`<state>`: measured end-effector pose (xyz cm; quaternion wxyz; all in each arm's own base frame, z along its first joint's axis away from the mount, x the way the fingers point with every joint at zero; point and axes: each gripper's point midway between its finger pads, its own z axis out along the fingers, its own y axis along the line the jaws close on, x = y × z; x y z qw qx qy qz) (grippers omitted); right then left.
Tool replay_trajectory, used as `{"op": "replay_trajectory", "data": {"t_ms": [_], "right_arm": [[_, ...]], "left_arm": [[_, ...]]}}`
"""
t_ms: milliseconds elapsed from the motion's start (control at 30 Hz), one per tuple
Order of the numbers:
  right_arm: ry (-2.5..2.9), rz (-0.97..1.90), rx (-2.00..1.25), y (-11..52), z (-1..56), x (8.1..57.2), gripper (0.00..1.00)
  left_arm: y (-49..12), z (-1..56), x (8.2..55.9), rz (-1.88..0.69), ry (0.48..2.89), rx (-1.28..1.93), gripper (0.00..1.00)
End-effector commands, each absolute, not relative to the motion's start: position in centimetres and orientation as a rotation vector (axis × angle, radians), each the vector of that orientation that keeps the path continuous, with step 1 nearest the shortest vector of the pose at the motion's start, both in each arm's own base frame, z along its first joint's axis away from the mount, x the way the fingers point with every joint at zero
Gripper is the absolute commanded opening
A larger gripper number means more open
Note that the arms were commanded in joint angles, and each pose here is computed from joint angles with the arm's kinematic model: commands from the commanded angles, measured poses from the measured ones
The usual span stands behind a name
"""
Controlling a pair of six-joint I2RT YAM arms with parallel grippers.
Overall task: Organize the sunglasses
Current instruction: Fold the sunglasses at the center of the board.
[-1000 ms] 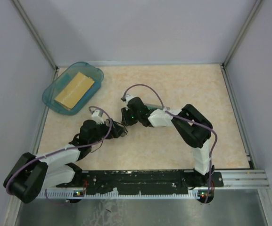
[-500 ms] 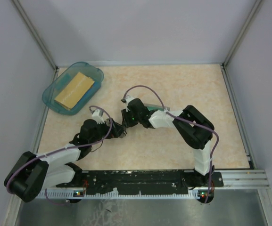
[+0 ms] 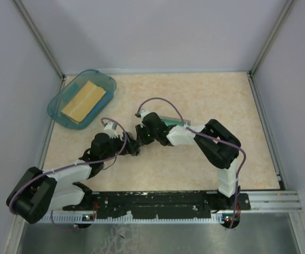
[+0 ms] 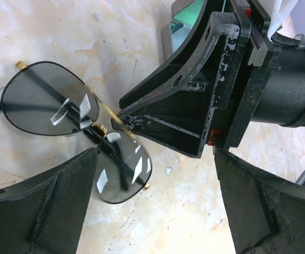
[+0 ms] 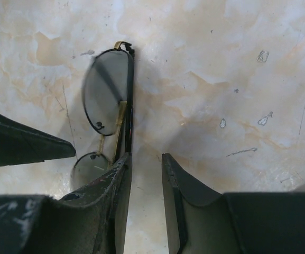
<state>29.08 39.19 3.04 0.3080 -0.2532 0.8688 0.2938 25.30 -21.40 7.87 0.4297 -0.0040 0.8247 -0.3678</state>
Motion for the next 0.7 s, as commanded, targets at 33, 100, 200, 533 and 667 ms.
{"op": "replay_trajectory", "data": {"t_ms": [33,100,200,533,667], "right_arm": [[2.209,0.802,-0.641,39.7,6.6,29.3,0.30],[2.207,0.771,-0.614,39.3,6.8,29.6,0.30],[2.209,0.724,-0.574,38.6,7.1,30.1,0.30],[2.153,0.698,-0.500,37.2,9.4,30.8,0.30],[2.090,0.787,-0.509,37.6,11.3,30.1,0.36]], "left_arm": [[-22.3,9.7,26.0,-0.953,1.997,0.027,0.97],[-22.2,10.0,25.9,-0.956,1.989,0.026,0.97],[-21.8,10.8,25.6,-0.953,1.966,0.018,0.97],[-20.0,12.4,24.3,-0.917,1.926,-0.007,0.97],[-19.3,11.8,23.9,-0.899,1.928,-0.034,0.98]]}}
